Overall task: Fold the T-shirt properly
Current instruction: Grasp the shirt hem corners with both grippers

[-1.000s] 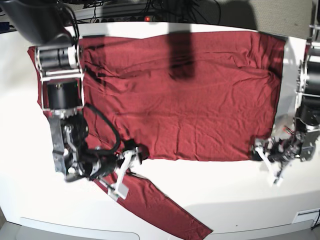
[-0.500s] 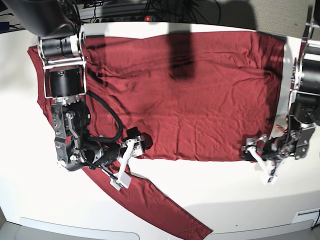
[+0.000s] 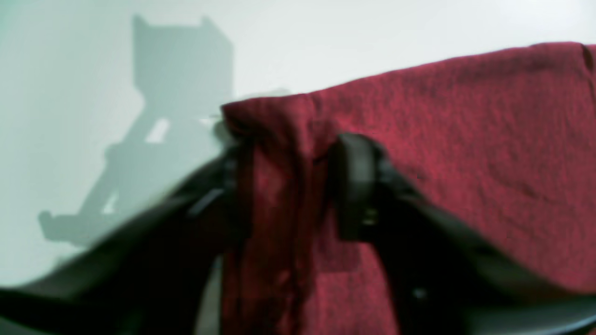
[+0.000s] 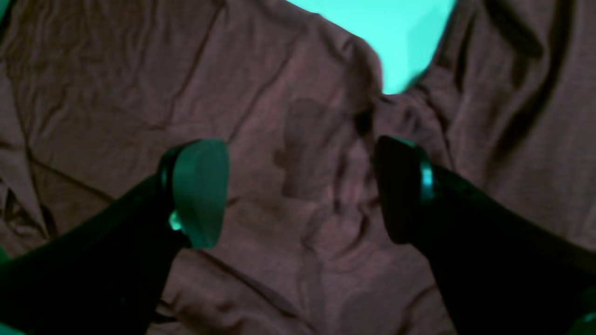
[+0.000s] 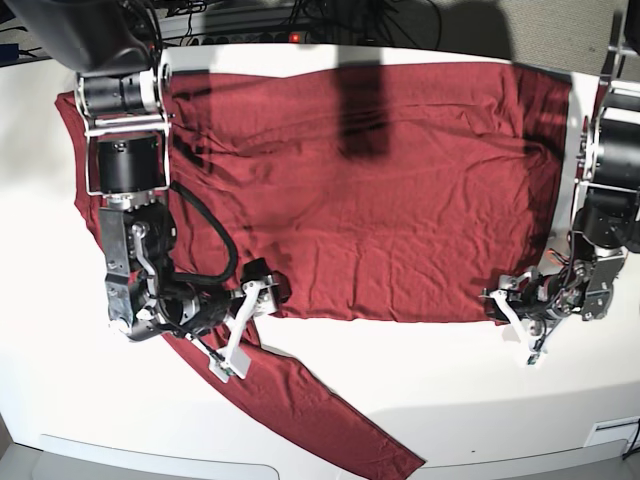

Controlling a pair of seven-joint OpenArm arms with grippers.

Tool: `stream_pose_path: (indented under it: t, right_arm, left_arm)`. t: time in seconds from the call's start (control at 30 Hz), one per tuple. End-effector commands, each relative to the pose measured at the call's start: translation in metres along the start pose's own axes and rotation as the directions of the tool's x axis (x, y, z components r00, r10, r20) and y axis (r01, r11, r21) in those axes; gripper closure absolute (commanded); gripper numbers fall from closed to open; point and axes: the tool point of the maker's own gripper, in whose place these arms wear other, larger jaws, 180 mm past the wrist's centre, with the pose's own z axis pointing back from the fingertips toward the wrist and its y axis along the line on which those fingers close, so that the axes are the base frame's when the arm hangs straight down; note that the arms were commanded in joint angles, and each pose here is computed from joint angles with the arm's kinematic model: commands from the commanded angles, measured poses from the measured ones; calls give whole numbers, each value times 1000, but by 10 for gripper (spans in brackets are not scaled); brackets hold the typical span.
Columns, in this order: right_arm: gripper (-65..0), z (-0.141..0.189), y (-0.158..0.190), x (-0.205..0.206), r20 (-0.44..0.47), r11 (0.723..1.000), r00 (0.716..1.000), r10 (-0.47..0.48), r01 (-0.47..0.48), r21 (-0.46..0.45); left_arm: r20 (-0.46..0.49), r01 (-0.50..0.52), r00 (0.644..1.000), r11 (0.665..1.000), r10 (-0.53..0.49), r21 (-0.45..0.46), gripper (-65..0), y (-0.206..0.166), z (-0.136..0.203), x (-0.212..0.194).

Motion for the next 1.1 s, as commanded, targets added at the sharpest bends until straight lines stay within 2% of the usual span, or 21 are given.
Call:
stream_pose_path:
  t: [0.0, 0.17, 0.4, 0.6, 0.83, 1.07]
  right_arm:
    - [-475, 11, -2, 26, 71, 1000, 997, 29, -28, -8]
    - [-475, 11, -7, 31, 97, 999, 994, 41, -38, -38]
    - [-475, 6, -34, 30, 180, 977, 979, 95, -57, -204]
    - [-475, -6, -52, 16, 200, 964, 977, 70, -15, -265]
    - [-470, -28, -64, -9, 188, 963, 982, 10, 41, -266]
    - [-470, -51, -62, -29, 158, 963, 987, -13, 55, -262]
  left_arm:
    - [47, 9, 999, 1000, -10, 7, -172, 5, 7, 25]
    - [45, 10, 999, 1000, -10, 7, -2, 5, 7, 25]
    - [47, 10, 999, 1000, -10, 7, 0, 5, 7, 26]
    - [53, 10, 999, 1000, -11, 6, 0, 5, 7, 27]
    - [55, 10, 998, 1000, -11, 6, 0, 5, 7, 27]
    - [56, 10, 998, 1000, -11, 6, 0, 5, 7, 27]
